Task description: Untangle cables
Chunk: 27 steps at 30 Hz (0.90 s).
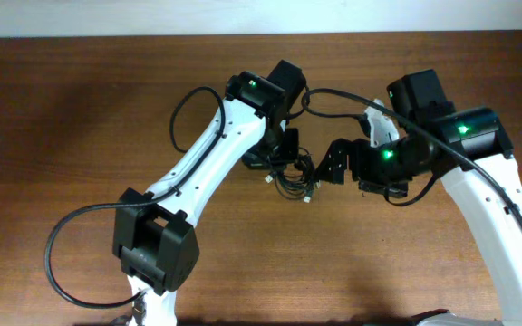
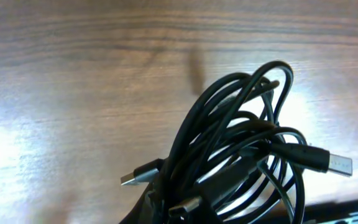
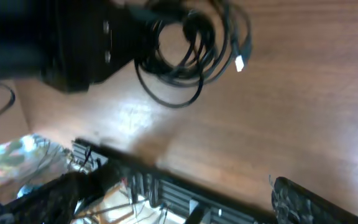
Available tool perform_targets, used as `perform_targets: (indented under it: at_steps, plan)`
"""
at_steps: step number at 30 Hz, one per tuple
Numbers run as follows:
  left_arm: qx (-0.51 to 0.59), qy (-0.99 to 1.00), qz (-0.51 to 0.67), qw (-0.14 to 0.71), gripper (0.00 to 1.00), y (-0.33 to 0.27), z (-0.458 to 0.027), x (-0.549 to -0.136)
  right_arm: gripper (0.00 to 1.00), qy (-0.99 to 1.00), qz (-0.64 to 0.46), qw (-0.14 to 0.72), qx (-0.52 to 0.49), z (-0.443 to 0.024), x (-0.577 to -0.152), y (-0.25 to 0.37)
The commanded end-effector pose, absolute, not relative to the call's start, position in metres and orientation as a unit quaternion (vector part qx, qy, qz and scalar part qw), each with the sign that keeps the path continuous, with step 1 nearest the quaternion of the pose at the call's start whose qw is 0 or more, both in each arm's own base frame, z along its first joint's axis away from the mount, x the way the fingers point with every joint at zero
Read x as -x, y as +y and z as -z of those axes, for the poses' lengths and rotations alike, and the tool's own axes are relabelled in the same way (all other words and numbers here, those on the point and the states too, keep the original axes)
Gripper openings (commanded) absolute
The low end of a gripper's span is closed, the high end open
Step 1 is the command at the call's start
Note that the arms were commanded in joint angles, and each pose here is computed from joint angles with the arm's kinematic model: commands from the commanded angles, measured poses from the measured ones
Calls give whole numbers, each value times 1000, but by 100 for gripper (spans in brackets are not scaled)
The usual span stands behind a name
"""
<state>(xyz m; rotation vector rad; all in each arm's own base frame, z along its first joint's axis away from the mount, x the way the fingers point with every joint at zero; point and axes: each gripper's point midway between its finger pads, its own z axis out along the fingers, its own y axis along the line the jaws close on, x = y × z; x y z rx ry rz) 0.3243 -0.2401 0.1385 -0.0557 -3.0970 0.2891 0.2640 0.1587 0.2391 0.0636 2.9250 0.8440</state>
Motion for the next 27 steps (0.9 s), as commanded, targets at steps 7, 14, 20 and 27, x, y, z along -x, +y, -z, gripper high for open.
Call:
perform_targets:
  at_steps: [7,14,20,27]
  plan:
    - [39,-992,-112,33,66,-224,-146,-326,98,964,-251,76,-31,-236,-277,152]
    - [31,-999,-37,-4,76,-195,-142,-341,98,966,-247,62,-34,-231,-272,151]
    - [-53,-997,-46,20,99,-152,-142,-353,98,968,-243,48,-33,-226,-266,151]
    - [-65,-997,26,32,99,-117,-142,-345,98,969,-245,-10,15,-196,-233,182]
